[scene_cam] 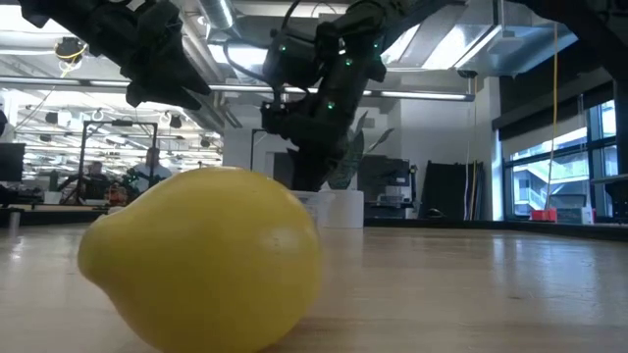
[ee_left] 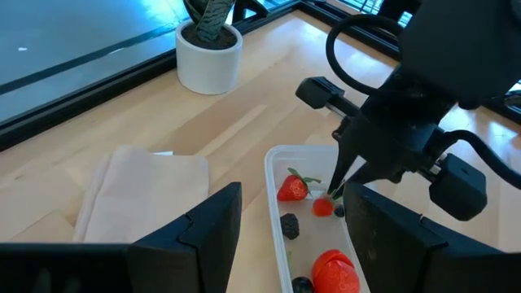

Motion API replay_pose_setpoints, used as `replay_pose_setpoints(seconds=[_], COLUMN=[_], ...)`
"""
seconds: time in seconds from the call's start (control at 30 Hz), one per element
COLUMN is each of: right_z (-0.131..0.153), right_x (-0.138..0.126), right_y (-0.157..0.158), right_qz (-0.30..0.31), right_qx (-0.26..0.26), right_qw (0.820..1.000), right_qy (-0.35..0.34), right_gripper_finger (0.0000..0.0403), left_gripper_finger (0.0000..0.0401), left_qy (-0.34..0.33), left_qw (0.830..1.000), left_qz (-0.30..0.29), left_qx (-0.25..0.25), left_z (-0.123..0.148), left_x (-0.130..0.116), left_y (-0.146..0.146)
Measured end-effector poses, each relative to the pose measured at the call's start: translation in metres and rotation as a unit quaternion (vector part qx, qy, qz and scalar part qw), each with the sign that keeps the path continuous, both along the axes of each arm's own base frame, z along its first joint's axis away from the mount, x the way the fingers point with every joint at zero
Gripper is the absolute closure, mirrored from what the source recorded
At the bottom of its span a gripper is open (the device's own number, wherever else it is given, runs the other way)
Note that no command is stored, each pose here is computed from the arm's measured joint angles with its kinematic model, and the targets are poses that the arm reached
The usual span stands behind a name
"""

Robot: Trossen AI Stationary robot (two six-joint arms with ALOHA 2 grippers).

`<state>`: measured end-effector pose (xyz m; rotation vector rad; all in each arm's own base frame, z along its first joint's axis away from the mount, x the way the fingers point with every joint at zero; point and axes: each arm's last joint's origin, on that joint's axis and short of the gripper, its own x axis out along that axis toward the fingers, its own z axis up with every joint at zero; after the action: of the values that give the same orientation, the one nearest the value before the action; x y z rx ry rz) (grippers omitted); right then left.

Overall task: Pick and placing Produce into tupperware
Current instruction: Put the top red strawberry into the transparent bin, then put the red strawberry into the transparent bin

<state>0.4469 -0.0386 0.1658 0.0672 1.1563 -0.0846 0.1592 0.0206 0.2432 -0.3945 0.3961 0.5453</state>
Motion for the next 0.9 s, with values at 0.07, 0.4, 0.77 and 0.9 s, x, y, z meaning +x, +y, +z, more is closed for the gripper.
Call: replay_pose_setpoints(seconds=[0.07, 0.4, 0.77, 0.9], right_z=[0.000, 0.000, 0.048, 0.096], right_x=[0.000, 0.000, 0.008, -0.001], right_y=[0.000, 0.000, -0.011, -0.014], right_qz=[0.000, 0.008, 0.001, 0.000], right_qx=[0.000, -0.004, -0.005, -0.004], right_qw=[1.000, 1.000, 1.000, 1.000], right_qy=[-0.001, -0.001, -0.004, 0.012], right_gripper_finger=[0.0372, 0.0335, 0.0179, 0.0133], left_gripper_finger=[0.0194, 0.0194, 0.0194, 0.0194], left_qy=[0.000, 0.000, 0.000, 0.000], left_qw=[1.000, 1.000, 1.000, 1.000], left_qz=[0.000, 0.000, 0.000, 0.000], left_qx=[0.000, 0.000, 0.000, 0.000], left_z=[0.000, 0.000, 0.000, 0.000], left_x=[0.000, 0.000, 0.000, 0.000], left_y=[0.000, 0.000, 0.000, 0.000])
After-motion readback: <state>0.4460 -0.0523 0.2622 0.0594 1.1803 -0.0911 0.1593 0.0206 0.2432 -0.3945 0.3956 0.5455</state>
